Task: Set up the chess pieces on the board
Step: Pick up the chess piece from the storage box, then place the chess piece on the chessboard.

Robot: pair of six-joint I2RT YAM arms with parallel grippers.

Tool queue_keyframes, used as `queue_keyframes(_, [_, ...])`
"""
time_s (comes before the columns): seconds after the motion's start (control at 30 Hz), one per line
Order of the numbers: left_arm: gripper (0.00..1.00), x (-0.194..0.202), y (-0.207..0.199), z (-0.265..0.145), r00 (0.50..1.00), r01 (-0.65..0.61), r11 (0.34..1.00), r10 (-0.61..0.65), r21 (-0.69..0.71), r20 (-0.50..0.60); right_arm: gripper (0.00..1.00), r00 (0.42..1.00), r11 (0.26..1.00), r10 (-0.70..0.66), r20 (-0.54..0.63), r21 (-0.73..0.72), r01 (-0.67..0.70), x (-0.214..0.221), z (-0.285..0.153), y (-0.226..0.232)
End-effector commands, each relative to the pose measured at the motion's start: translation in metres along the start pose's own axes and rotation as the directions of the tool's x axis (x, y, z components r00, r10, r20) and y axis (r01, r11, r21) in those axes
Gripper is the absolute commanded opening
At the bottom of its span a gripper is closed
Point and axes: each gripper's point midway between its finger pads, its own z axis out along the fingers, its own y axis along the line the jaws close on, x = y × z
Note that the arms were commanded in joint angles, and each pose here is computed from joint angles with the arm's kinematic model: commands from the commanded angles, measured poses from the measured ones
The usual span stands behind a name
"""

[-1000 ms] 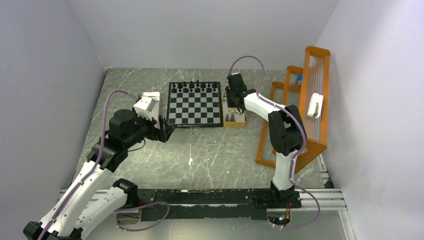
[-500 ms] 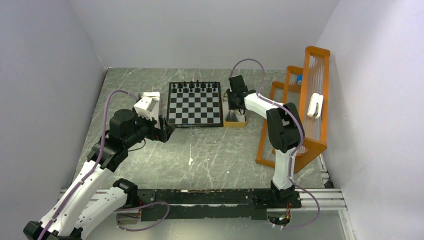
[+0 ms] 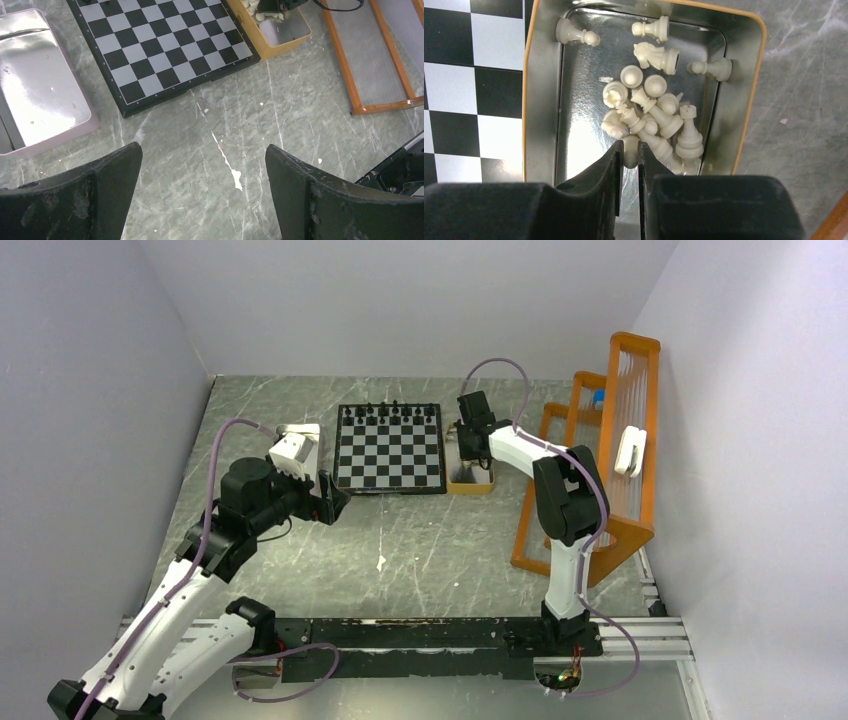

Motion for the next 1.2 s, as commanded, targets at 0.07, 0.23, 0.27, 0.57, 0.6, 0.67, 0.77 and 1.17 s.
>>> queue_keyframes(0.07, [0.98,-0.003,0.006,0.001,1.0,-0.014,1.0,0.014,-0.022,0.013,0.15,0.998,0.998,0.036,0.06,0.048,-0.039,-0.024,-0.031,-0.012])
queue_keyframes(0.23, [0.98,-0.002,0.005,0.002,1.0,-0.014,1.0,0.014,-0.019,0.008,0.14,0.996,0.999,0.036,0.082,0.039,-0.039,-0.031,-0.048,-0.005])
queue_keyframes(0.27, [0.98,-0.002,0.005,0.002,1.0,-0.014,1.0,0.014,-0.02,0.006,0.13,0.996,0.999,0.033,0.087,0.034,-0.036,-0.033,-0.052,-0.003])
queue_keyframes(0.57, [0.97,-0.005,0.011,-0.001,1.0,-0.01,0.998,0.011,-0.058,0.02,0.12,0.991,0.997,0.01,0.134,-0.081,0.001,-0.041,-0.09,0.043])
queue_keyframes(0.6, [0.97,-0.005,0.013,-0.002,1.0,-0.009,0.998,0.01,-0.067,0.023,0.12,0.991,0.995,0.003,0.137,-0.103,0.011,-0.04,-0.094,0.052])
queue_keyframes(0.67, [0.98,-0.006,0.016,-0.004,1.0,-0.006,0.996,0.008,-0.09,0.026,0.12,0.989,0.991,-0.009,0.145,-0.131,0.028,-0.037,-0.101,0.068])
queue_keyframes(0.77, [0.98,-0.01,0.021,-0.008,0.999,0.0,0.992,0.005,-0.123,0.04,0.12,0.988,0.986,-0.034,0.153,-0.157,0.058,-0.031,-0.109,0.09])
queue_keyframes(1.17, [0.97,-0.026,0.053,-0.039,0.989,0.065,0.945,-0.018,-0.322,0.149,0.12,0.968,0.948,-0.175,0.178,-0.235,0.214,-0.018,-0.106,0.196])
